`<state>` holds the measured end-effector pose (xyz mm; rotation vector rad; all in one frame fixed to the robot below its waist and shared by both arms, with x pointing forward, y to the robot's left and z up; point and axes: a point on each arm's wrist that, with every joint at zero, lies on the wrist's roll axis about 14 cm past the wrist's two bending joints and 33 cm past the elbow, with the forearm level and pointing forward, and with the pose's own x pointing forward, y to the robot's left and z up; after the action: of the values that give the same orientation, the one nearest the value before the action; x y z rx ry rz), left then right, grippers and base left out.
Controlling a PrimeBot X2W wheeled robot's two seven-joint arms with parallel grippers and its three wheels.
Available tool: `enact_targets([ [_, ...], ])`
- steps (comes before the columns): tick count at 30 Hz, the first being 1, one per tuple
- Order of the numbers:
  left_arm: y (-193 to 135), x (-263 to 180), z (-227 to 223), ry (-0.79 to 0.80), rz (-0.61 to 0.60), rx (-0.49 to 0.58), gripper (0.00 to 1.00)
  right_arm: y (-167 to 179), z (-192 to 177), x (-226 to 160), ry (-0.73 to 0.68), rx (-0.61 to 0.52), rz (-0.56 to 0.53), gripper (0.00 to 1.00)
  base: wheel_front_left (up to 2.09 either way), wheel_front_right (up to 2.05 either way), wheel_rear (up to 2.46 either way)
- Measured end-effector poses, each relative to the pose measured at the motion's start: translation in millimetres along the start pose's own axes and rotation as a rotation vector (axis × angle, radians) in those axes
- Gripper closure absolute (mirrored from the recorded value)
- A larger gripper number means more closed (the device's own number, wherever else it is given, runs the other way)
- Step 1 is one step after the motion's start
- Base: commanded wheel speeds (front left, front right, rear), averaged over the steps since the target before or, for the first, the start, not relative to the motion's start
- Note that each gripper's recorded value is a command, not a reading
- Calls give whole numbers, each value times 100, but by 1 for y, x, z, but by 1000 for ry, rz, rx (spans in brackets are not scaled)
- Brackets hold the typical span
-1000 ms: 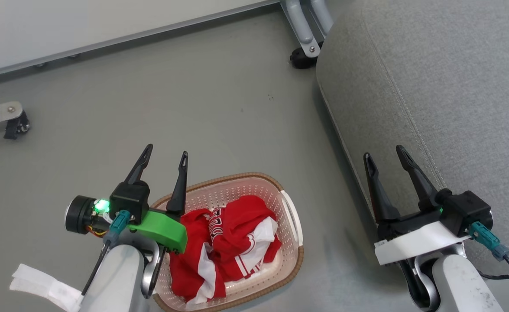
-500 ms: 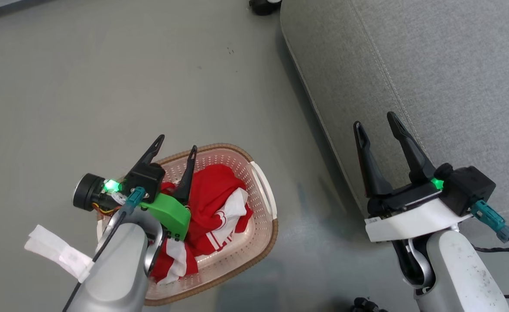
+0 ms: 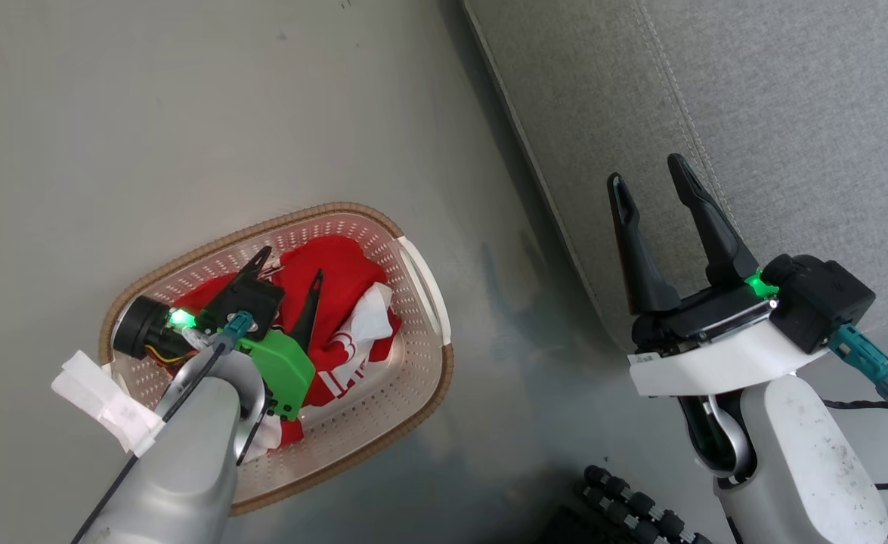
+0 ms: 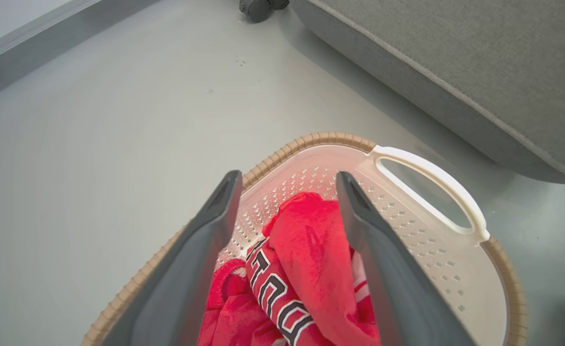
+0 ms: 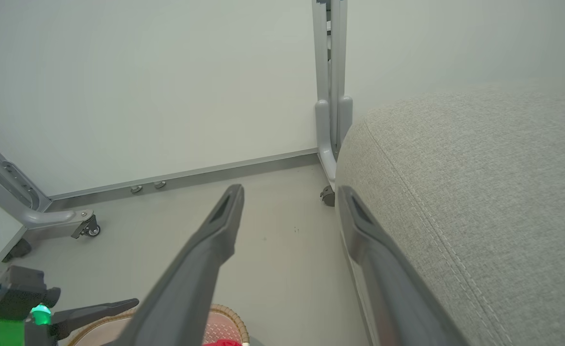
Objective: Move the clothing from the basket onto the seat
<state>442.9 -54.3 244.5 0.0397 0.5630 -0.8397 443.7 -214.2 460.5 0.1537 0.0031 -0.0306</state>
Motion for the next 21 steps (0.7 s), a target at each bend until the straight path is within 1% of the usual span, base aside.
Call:
enact_targets([
  [6, -14, 5, -42, 118, -57, -5, 0, -5, -10, 4, 25, -3, -12, 0, 0, 0, 0],
  [12, -23, 8, -73, 209, -104, 1, 0, -10, -20, 5, 49, -4, -24, 0, 0, 0, 0],
  [21, -18, 16, -112, 336, -139, 23, 0, -17, -38, 10, 88, 0, -42, 0, 0, 0, 0],
])
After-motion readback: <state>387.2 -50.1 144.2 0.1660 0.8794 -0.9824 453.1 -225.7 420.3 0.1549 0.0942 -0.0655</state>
